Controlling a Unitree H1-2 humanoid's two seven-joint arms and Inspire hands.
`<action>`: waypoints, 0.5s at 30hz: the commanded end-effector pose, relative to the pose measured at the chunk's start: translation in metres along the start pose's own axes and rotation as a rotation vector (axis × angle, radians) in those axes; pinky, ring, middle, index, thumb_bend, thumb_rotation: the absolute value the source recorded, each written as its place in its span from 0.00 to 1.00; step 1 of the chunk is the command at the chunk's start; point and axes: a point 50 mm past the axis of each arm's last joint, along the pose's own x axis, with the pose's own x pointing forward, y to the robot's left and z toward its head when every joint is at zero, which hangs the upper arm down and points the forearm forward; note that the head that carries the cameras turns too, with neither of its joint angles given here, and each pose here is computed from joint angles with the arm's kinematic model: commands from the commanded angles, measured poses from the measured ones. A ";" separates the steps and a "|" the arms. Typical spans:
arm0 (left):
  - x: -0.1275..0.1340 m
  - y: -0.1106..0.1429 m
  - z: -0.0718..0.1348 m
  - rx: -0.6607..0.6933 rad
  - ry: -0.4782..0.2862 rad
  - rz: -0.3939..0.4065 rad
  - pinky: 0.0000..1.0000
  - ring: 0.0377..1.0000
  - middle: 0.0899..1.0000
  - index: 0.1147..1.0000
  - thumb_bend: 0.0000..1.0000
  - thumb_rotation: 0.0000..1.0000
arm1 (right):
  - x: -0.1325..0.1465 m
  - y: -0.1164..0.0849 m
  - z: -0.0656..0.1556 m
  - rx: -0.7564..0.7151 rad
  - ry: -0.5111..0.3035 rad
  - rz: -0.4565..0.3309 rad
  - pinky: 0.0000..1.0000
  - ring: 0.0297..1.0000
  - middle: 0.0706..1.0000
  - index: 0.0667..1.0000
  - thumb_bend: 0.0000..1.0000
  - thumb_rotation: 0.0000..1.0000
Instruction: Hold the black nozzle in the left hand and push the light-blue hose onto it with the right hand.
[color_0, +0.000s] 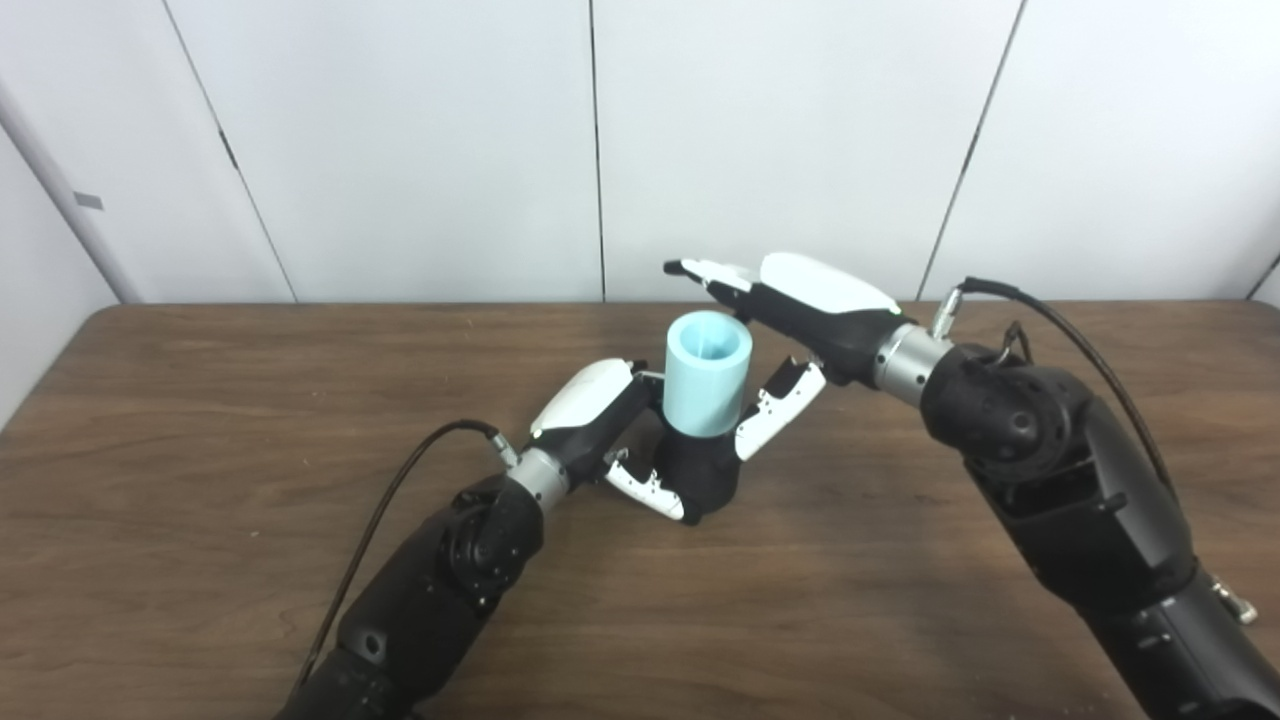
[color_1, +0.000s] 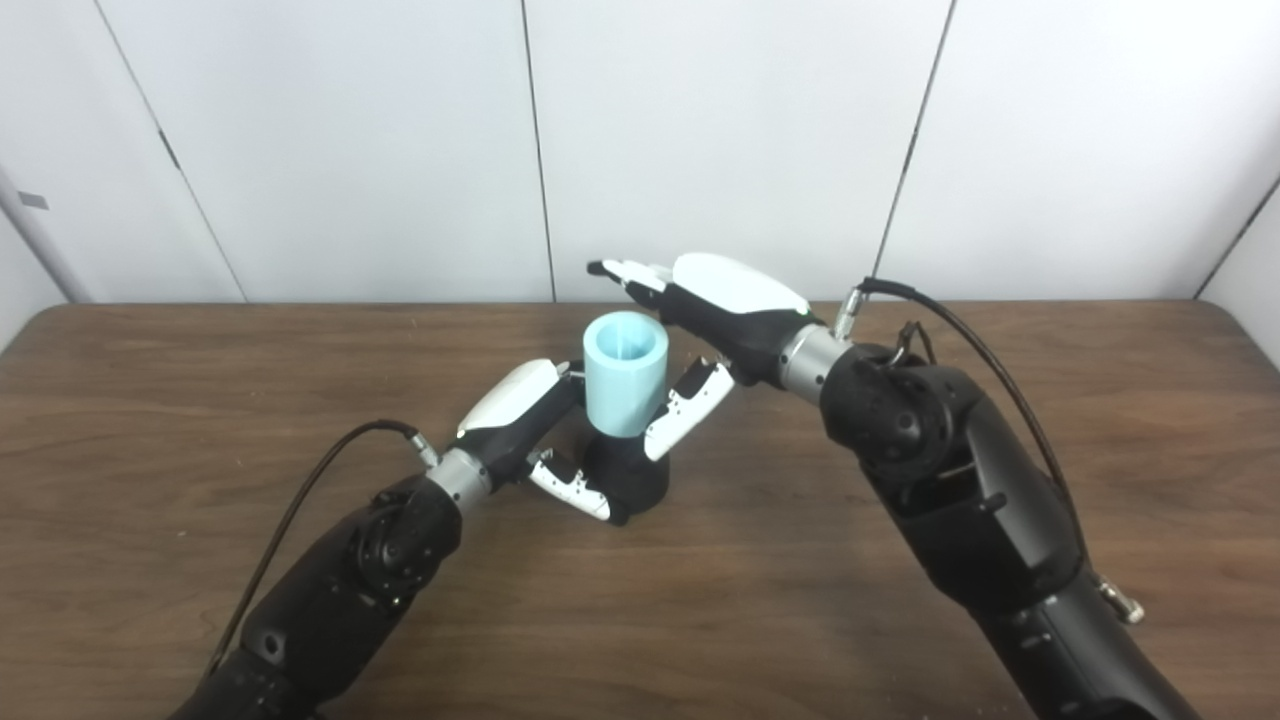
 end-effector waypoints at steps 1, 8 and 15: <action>-0.012 -0.033 -0.019 0.013 0.096 -0.157 1.00 0.63 0.45 0.41 0.52 0.00 | -0.005 -0.030 0.012 -0.064 -0.095 -0.087 0.80 1.00 1.00 1.00 1.00 0.38; -0.013 -0.032 -0.021 0.019 0.096 -0.156 1.00 0.62 0.45 0.41 0.52 0.00 | -0.021 -0.044 0.027 -0.066 -0.217 -0.014 0.92 1.00 1.00 1.00 0.97 0.62; -0.011 -0.031 -0.021 0.028 0.096 -0.156 1.00 0.62 0.45 0.41 0.52 0.00 | -0.029 -0.044 0.030 -0.110 -0.253 0.041 1.00 1.00 1.00 1.00 0.91 0.75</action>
